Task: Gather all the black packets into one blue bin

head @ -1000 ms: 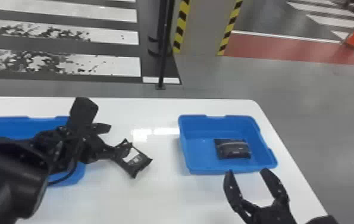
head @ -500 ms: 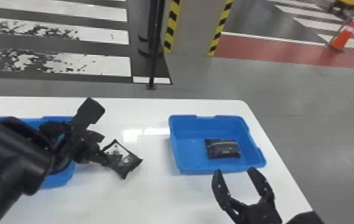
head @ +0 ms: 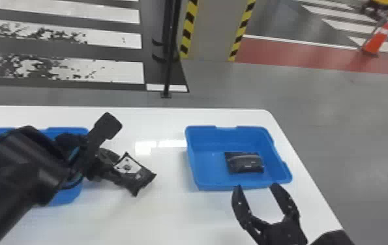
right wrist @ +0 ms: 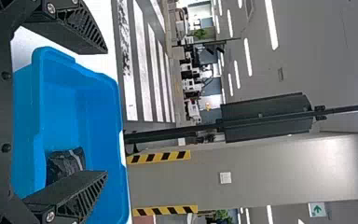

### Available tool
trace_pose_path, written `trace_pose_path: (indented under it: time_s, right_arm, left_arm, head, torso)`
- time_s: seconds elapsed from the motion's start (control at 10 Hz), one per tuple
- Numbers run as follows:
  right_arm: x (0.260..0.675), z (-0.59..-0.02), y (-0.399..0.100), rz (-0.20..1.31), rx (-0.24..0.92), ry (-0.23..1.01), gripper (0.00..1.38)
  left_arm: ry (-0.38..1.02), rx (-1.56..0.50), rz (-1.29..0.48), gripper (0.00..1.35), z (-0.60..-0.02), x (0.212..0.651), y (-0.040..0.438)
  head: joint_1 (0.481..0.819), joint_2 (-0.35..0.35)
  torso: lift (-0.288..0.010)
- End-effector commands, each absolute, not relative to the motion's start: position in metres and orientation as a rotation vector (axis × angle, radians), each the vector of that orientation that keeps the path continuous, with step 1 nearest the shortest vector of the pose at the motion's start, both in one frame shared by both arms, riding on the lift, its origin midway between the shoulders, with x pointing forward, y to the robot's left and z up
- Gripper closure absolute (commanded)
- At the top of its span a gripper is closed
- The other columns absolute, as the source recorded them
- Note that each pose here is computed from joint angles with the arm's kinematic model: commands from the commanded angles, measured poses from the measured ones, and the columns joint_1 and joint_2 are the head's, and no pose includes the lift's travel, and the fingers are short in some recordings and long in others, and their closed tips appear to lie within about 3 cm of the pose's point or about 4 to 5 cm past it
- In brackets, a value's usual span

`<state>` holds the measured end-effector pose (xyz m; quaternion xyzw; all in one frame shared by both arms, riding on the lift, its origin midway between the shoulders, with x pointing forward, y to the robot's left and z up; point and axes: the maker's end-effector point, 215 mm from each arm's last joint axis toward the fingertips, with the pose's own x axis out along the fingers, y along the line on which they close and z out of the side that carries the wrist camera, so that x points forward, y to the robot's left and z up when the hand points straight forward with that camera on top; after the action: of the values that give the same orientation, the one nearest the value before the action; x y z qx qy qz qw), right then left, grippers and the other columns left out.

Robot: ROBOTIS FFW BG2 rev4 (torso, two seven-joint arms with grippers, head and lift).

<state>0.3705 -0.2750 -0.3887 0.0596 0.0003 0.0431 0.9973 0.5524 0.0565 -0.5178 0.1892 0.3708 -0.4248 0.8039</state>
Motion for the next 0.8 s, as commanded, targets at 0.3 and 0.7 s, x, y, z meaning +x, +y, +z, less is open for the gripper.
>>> trace_pose_path:
  time_s: [0.3,0.7]
  right_arm:
    - [0.371,-0.392,-0.275,0.087,0.136,0.003,0.1]
    - [0.367,-0.397,-0.276,0.087,0.143,0.013,0.1]
  left_arm:
    - [0.795,0.38,-0.934,1.18,-0.541,0.534,0.038]
    - [0.635,0.331,-0.93,1.2,-0.509,0.557,0.045]
  head:
    - [0.695,-0.271]
    - [0.695,-0.284]
  torso:
    - [-0.11]
    - [-0.11]
